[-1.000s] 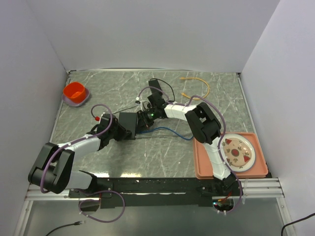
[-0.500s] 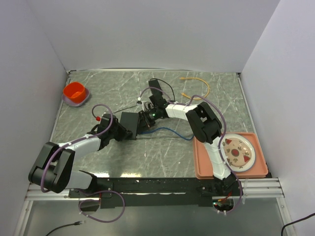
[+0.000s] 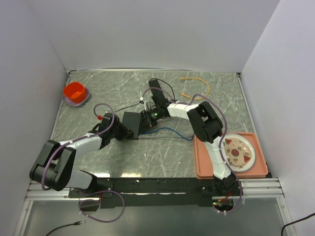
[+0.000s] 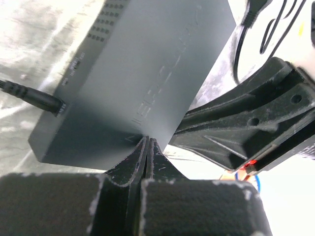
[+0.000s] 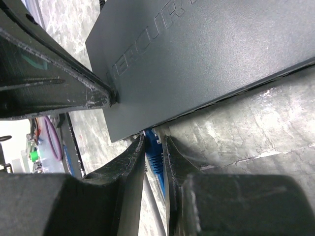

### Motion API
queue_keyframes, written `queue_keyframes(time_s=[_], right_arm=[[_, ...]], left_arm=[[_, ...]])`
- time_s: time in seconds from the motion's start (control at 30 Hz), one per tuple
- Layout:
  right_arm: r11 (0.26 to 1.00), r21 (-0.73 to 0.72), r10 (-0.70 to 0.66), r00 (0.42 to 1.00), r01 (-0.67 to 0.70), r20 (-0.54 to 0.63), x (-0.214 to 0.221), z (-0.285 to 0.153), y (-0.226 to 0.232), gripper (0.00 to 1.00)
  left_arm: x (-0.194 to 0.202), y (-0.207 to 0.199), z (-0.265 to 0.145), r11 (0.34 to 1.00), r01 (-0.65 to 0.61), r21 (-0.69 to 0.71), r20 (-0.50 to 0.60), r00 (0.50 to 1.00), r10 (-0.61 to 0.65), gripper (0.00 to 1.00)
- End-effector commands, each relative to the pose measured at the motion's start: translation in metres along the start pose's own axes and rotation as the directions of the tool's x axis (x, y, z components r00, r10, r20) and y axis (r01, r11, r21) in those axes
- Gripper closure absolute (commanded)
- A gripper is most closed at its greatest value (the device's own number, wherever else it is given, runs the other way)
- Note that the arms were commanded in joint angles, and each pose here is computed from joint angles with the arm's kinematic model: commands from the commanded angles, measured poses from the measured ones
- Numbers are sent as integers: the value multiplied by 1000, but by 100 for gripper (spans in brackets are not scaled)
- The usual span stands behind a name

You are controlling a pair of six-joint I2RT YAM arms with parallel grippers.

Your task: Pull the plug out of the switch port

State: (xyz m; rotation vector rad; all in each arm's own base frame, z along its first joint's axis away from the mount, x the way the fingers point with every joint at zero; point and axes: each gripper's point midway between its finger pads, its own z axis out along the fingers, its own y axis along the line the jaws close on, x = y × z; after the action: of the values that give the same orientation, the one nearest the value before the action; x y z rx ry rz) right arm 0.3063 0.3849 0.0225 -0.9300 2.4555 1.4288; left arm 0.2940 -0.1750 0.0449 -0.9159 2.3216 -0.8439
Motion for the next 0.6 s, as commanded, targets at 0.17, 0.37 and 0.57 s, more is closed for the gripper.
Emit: queue_keyframes(time_s=[0.17, 0.37, 0.57], right_arm=[[986, 153, 75, 996, -66, -52, 24, -10, -38, 100], [986, 152, 70, 996, -62, -47, 23, -10, -37, 100], [986, 152, 73, 996, -65, -44, 21, -9, -38, 100]], left_arm=[[8, 10, -4, 970, -193, -146, 8, 981, 196, 83], [6, 4, -17, 939, -278, -201, 68, 953, 296, 38], [-4, 4, -28, 908, -329, -260, 101, 926, 364, 27]])
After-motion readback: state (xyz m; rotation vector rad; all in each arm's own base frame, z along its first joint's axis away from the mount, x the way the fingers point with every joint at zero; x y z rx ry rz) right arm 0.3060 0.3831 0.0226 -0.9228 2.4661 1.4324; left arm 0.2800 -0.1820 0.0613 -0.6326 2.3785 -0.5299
